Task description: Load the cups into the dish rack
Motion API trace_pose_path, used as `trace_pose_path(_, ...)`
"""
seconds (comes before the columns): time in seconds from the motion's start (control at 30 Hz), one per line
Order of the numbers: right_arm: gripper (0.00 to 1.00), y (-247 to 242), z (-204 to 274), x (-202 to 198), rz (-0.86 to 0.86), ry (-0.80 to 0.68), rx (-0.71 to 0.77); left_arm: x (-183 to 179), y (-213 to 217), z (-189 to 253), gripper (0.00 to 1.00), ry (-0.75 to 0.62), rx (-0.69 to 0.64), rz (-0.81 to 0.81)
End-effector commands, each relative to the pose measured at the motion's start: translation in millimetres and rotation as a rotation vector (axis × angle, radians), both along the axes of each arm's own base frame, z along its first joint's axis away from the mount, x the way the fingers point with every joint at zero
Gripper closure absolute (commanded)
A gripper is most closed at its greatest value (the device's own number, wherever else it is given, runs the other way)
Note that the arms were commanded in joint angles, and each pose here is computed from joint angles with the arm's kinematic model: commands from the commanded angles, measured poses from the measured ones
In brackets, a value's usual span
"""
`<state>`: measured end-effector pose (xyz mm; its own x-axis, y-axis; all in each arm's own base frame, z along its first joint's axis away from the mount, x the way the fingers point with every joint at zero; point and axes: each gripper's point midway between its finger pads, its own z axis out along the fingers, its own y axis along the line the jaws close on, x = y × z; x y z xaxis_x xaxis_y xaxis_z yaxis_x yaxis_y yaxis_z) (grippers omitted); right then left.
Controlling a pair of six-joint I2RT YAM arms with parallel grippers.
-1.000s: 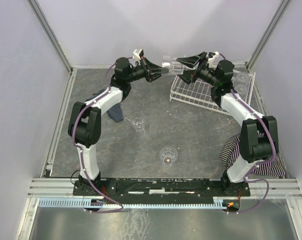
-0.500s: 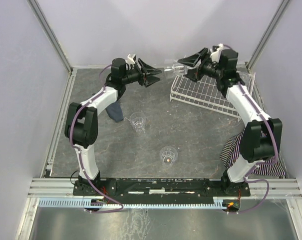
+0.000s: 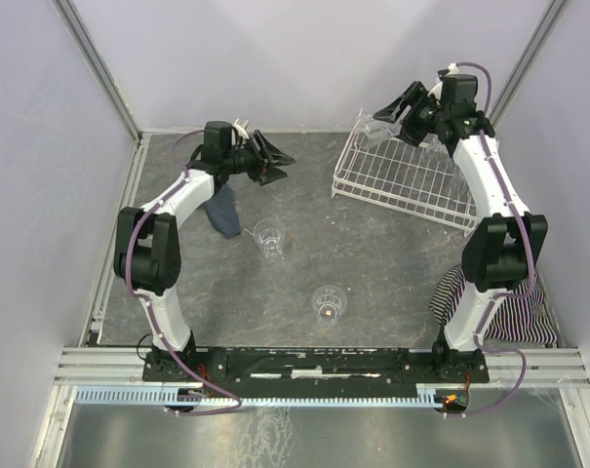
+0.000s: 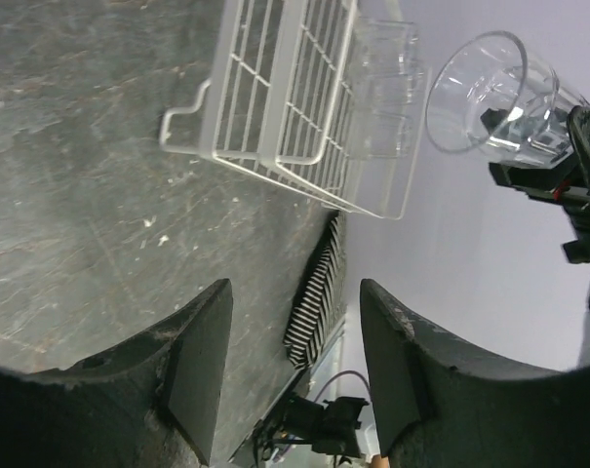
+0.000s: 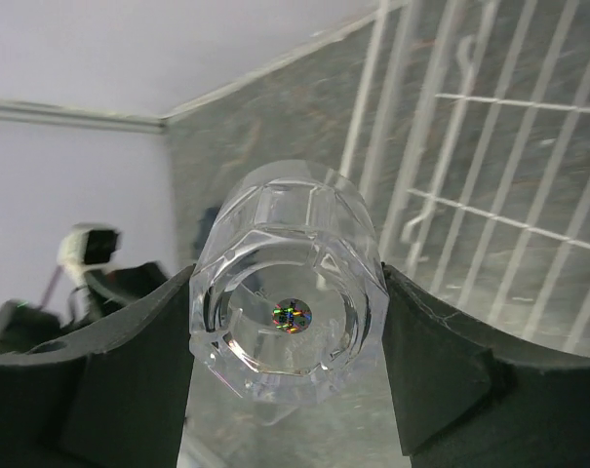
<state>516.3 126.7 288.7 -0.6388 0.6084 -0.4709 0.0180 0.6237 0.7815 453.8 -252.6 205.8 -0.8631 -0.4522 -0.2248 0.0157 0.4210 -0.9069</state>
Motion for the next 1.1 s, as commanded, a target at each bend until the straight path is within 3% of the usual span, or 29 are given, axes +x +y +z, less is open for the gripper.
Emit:
trace_pose_path(0.0, 0.89, -37, -3, 15, -0.083, -0.051, -0.282, -4, 16, 13, 0.39, -0.086, 0.082, -0.014)
trace_pose_path(0.47, 0.91, -82, -33, 63, -0.206, 0.014, -0.631, 17, 24, -7, 0.38, -0.059, 0.155, -0.021)
trace_pose_path(1.07, 0.94, -129, -57, 6, -0.226, 0.186, -0.808, 30, 20, -23, 0.38, -0.038, 0.124, -0.059)
